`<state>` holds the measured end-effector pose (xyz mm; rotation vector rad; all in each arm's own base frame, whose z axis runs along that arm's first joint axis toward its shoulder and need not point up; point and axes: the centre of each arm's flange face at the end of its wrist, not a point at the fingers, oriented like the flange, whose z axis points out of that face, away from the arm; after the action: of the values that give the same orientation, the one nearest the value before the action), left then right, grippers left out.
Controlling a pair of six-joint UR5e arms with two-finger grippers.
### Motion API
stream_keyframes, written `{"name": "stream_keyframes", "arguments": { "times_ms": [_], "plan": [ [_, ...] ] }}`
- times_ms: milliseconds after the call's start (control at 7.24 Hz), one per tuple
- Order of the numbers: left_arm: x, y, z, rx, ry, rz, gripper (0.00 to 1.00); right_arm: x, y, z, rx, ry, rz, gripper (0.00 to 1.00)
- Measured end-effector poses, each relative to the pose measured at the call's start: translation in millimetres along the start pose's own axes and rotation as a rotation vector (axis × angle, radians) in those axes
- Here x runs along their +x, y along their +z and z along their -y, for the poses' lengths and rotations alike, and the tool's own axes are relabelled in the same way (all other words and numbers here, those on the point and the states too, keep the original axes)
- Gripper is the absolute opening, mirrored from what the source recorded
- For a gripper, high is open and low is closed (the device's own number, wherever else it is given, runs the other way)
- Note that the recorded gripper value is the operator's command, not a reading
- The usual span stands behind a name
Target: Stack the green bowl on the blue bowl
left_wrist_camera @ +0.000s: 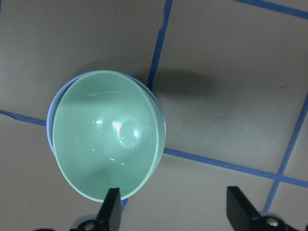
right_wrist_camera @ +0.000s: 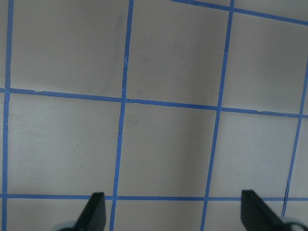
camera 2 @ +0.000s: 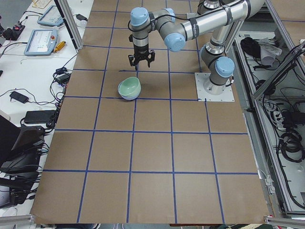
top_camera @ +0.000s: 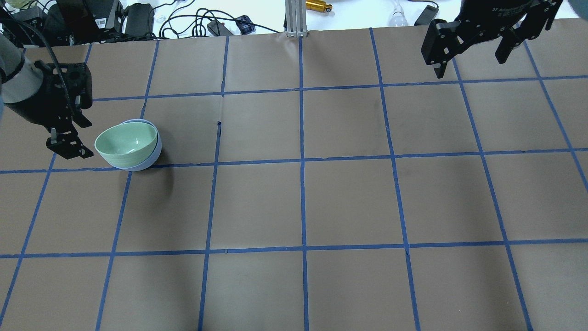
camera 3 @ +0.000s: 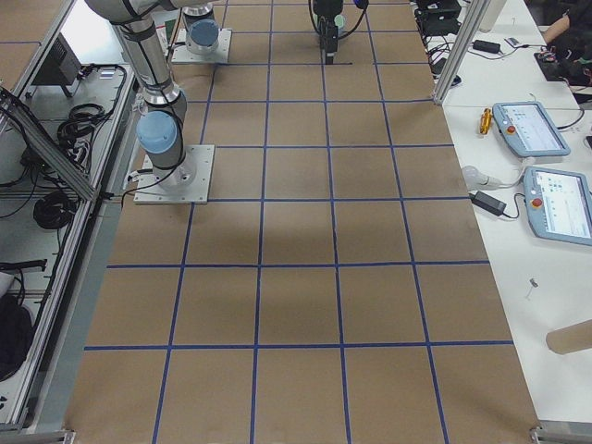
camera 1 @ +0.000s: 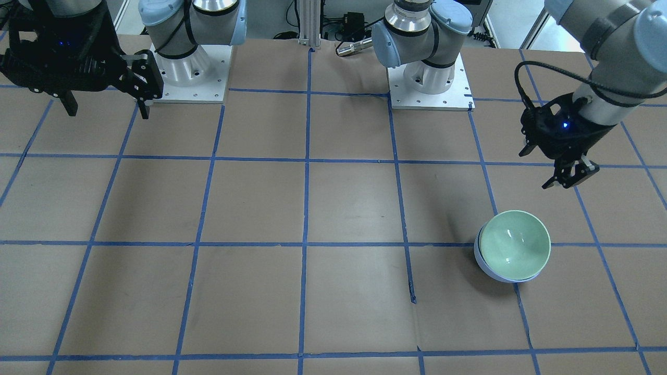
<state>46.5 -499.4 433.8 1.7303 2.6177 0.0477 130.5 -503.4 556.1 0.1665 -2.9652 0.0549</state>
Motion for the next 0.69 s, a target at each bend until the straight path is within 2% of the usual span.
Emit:
{"name": "stream_keyframes", "arguments": {
  "times_ms": [276,691],
  "plan": [
    [22.8,-40.6,32.7,0.004,-0.236,0.021,0.81,-0.2,0.0,0.0,0.000,0.000,0.000,1.00],
    [65.0,-69.7,80.8,0.029,-0.682,0.070,0.88,0.0,0.0,0.0,0.000,0.000,0.000,1.00]
  ]
}}
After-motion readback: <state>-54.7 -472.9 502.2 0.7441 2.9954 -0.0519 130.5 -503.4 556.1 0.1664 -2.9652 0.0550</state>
